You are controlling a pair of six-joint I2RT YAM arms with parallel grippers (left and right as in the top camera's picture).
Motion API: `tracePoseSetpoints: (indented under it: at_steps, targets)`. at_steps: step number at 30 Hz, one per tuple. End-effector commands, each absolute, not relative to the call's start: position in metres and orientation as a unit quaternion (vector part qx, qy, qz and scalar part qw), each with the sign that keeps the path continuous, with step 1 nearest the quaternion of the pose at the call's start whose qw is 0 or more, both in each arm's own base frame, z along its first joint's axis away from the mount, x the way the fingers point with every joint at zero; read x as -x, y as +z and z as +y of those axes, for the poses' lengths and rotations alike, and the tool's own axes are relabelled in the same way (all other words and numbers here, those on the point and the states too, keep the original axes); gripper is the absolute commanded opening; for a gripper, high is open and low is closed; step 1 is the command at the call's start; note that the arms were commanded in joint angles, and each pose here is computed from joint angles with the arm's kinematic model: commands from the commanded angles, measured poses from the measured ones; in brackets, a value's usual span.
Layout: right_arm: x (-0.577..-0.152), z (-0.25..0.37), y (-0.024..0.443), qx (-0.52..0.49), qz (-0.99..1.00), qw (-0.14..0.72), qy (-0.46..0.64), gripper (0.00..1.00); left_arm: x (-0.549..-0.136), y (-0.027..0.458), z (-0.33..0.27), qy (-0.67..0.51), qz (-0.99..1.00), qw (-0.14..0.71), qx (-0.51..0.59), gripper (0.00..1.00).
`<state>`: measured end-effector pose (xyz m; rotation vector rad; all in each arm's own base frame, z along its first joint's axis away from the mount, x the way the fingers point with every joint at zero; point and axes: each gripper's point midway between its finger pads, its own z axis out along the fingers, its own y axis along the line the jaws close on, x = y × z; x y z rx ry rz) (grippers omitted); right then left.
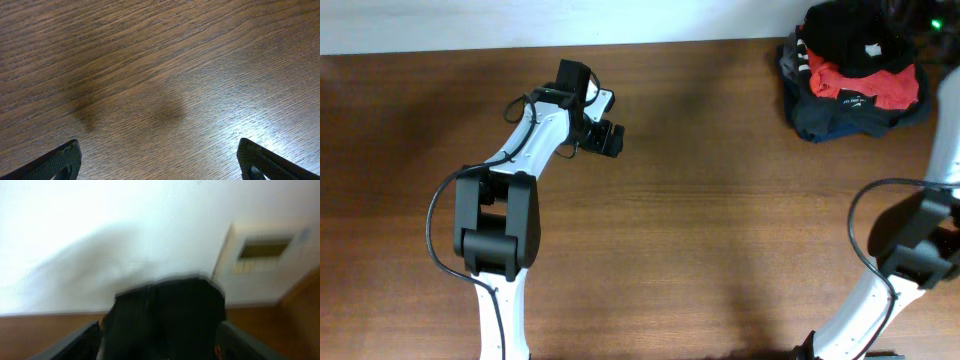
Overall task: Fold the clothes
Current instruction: 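Carry the folded shirt with the right gripper onto the clothes stack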
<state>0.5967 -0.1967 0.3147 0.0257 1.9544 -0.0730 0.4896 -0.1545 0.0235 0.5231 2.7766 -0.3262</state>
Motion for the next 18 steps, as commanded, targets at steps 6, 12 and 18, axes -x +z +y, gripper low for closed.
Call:
tracePoseSetpoints:
  at_steps: [6, 12, 18]
  targets:
    - [-0.651, -0.210, 0.238, -0.005, 0.826, 0.555, -0.094, 0.83, -0.487, 0.017, -0.155, -0.121, 0.968, 0.138, -0.174, 0.99]
    - [-0.635, -0.252, 0.100, -0.092, 0.888, 0.448, -0.049, 0.85, -0.488, 0.017, -0.155, -0.121, 0.967, 0.140, -0.175, 0.99]
    - [-0.592, -0.252, -0.030, -0.130, 0.942, 0.310, 0.004, 0.89, -0.488, 0.017, -0.155, -0.121, 0.967, 0.140, -0.174, 0.99]
